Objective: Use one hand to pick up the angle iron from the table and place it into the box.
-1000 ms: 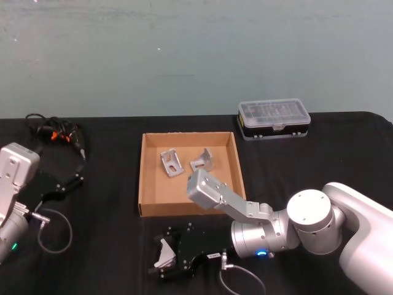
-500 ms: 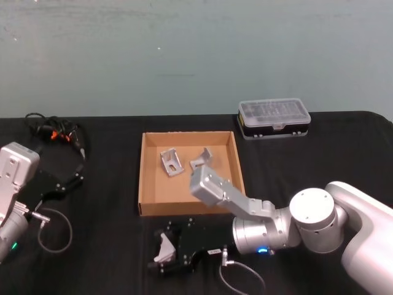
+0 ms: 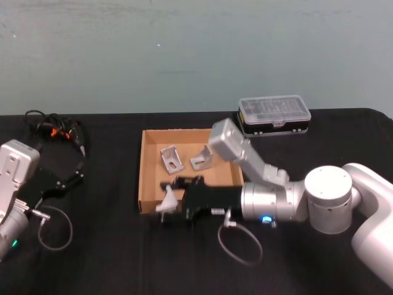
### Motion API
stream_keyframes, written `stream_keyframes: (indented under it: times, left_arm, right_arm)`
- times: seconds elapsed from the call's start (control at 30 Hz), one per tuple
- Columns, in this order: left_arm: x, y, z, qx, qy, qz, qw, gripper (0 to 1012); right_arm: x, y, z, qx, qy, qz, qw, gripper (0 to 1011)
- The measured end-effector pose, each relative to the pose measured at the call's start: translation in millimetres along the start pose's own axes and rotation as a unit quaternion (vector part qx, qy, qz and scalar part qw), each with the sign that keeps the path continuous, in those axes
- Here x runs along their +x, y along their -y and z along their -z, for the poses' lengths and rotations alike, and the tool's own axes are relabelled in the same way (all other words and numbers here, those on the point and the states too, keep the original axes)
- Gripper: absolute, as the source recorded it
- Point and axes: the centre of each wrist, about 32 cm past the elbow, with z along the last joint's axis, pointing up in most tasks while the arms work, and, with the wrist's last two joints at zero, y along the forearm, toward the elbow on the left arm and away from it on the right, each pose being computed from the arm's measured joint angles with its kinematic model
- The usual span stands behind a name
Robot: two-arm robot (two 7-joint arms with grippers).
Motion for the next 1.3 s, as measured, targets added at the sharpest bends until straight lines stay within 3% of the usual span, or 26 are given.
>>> stream_keyframes:
  times: [0.13, 0.3, 0.37, 0.43, 0.53, 0.83, 1.3]
  left_arm:
    - [0.0, 0.0, 0.0, 0.000, 0.000, 0.000, 1.0000, 1000]
    - [0.0, 0.0, 0.0, 0.000, 0.000, 0.000, 1.0000, 1000]
    - [0.0, 0.0, 0.0, 0.000, 0.000, 0.000, 1.0000, 1000]
    - [0.0, 0.0, 0.0, 0.000, 0.000, 0.000, 1.0000, 1000]
    - [0.0, 0.0, 0.0, 0.000, 0.000, 0.000, 1.0000, 1000]
    - [0.0, 0.0, 0.0, 0.000, 0.000, 0.000, 1.0000, 1000]
    - [0.0, 0.0, 0.0, 0.000, 0.000, 0.000, 1.0000, 1000]
  right_arm:
    - [8.5, 6.1, -7.2, 0.020, -0.015, 0.047, 0.9986, 739]
    - [18.4, 10.6, -11.3, 0.027, -0.028, 0.101, 0.9941, 739]
    - [25.6, 11.2, -11.6, 0.018, -0.038, 0.134, 0.9902, 739]
    - [27.7, 10.8, -11.6, 0.014, -0.042, 0.140, 0.9891, 739]
    - [36.7, 8.2, -9.4, -0.010, -0.068, 0.166, 0.9837, 739]
    - [49.5, -4.4, -3.5, -0.061, -0.099, 0.187, 0.9754, 739]
    - [50.5, -17.7, -2.7, -0.099, -0.097, 0.186, 0.9728, 739]
